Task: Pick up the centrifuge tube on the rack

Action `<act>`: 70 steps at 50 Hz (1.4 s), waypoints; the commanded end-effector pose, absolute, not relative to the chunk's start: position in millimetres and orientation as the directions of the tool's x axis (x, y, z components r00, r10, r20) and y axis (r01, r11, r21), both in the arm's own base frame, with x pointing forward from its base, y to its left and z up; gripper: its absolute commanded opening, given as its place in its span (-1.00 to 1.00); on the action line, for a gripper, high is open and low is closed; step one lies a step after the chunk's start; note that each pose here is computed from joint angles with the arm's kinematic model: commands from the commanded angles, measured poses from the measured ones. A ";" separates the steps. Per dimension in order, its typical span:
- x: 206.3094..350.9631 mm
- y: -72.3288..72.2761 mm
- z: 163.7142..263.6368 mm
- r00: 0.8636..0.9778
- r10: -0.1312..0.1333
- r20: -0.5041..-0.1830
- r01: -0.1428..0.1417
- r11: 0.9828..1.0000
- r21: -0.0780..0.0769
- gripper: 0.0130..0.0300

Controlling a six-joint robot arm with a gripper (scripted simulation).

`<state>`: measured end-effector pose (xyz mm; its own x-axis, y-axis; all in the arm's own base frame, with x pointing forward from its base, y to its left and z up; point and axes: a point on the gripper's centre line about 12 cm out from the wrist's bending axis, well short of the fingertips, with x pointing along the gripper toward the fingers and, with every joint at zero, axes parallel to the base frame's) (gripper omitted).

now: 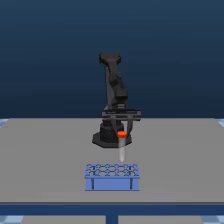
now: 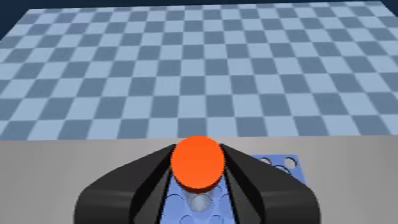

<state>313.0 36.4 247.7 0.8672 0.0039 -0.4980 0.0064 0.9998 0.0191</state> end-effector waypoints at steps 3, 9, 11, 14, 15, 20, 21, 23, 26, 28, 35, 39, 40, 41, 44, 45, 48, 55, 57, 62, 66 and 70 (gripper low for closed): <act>312.9 35.9 252.1 0.866 0.000 -0.501 0.000 1.000 0.000 -1.00; 312.9 35.9 256.6 0.866 0.000 -0.501 0.000 1.000 0.000 -1.00; 312.9 35.9 256.6 0.866 0.000 -0.501 0.000 1.000 0.000 -1.00; 312.9 35.9 259.2 0.866 0.000 -0.501 0.000 1.000 0.000 -1.00; 312.9 35.9 259.2 0.866 0.000 -0.501 0.000 1.000 0.000 -1.00; 312.9 35.9 261.2 0.866 0.000 -0.501 0.000 1.000 0.000 -1.00; 312.9 35.9 261.2 0.866 0.000 -0.501 0.000 1.000 0.000 -1.00; 312.9 35.9 262.0 0.866 0.000 -0.501 0.000 1.000 0.000 -1.00; 312.9 35.9 262.7 0.866 0.000 -0.501 0.000 1.000 0.000 -1.00; 312.9 35.9 263.1 0.866 0.000 -0.501 0.000 1.000 0.000 -1.00; 312.9 35.9 263.6 0.866 0.000 -0.501 0.000 1.000 0.000 -1.00; 312.9 35.9 263.6 0.866 0.000 -0.501 0.000 1.000 0.000 -1.00; 312.9 35.9 263.6 0.866 0.000 -0.501 0.000 1.000 0.000 -1.00; 312.9 35.9 263.6 0.866 0.000 -0.501 0.000 1.000 0.000 -1.00; 312.9 35.9 263.6 0.866 0.000 -0.501 0.000 1.000 0.000 -1.00; 312.9 35.9 263.6 0.866 0.000 -0.501 0.000 1.000 0.000 -1.00; 312.9 35.9 263.6 0.866 0.000 -0.501 0.000 1.000 0.000 -1.00; 312.9 35.9 263.6 0.866 0.000 -0.501 0.000 1.000 0.000 -1.00; 312.9 35.9 263.6 0.866 0.000 -0.501 0.000 1.000 0.000 -1.00; 312.9 35.9 263.6 0.866 0.000 -0.501 0.000 1.000 0.000 -1.00; 312.9 35.9 263.6 0.866 0.000 -0.501 0.000 1.000 0.000 -1.00; 312.9 35.9 263.6 0.866 0.000 -0.501 0.000 1.000 0.000 -1.00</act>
<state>312.8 35.9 263.1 0.8647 -0.0011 -0.5023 0.0009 1.0000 -0.0006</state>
